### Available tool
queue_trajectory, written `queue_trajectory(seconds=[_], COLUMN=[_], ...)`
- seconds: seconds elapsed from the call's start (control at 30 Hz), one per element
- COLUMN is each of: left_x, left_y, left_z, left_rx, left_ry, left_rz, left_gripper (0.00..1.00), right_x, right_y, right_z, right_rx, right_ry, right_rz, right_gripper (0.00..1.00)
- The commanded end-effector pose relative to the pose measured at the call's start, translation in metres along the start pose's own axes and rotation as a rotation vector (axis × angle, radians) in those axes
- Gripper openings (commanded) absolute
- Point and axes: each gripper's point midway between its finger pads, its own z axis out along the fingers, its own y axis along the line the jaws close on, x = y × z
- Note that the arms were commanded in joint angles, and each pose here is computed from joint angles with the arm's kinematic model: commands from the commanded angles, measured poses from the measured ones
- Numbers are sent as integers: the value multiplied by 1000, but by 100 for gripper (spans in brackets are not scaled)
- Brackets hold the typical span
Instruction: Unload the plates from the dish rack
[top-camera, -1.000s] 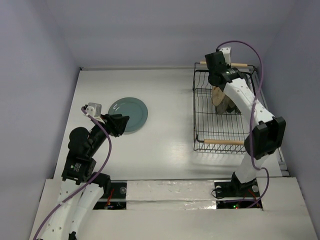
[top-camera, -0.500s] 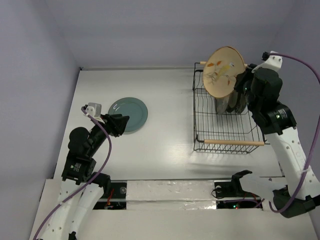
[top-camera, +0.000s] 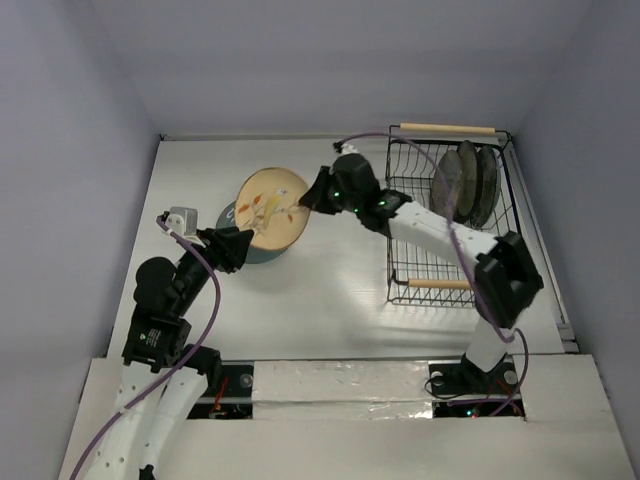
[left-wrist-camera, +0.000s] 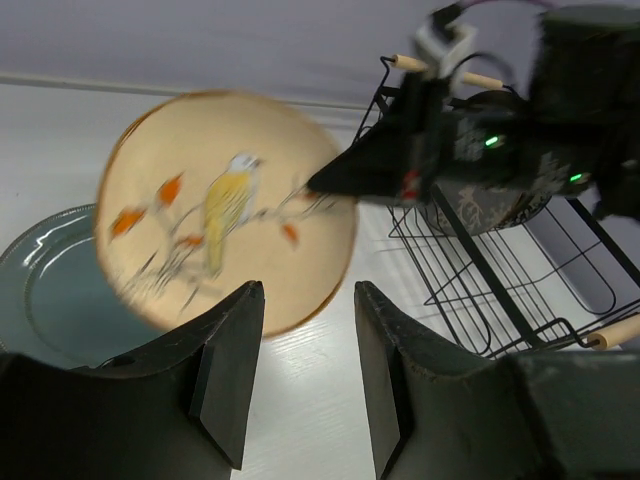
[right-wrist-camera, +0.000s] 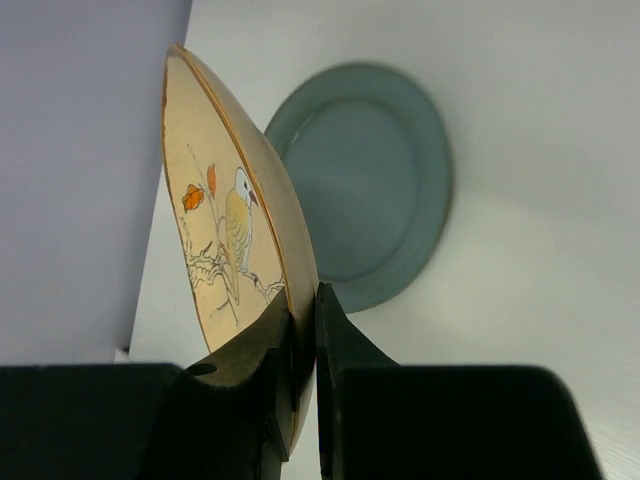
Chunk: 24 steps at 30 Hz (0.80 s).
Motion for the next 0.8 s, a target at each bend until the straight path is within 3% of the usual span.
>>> queue_trajectory(seconds=[0.0, 0.17, 0.3, 0.77], left_x=[-24, -23, -22, -17], left_y=[-8, -9, -10, -9], left_z=[-4, -2, -1, 3], left_rx=[14, 21, 27, 31], left_ry=[-67, -60, -55, -32], left_rz=[22, 23, 23, 17], left_gripper=[38, 38, 38, 38], right_x=[-74, -38, 4, 54], right_y=[118, 113, 83, 48], right_z=[-10, 44, 86, 122], right_rx=[-366, -390, -320, -264], right_ry=[-222, -112, -36, 4], right_rz=[121, 186, 213, 278], right_gripper=[0, 0, 0, 0])
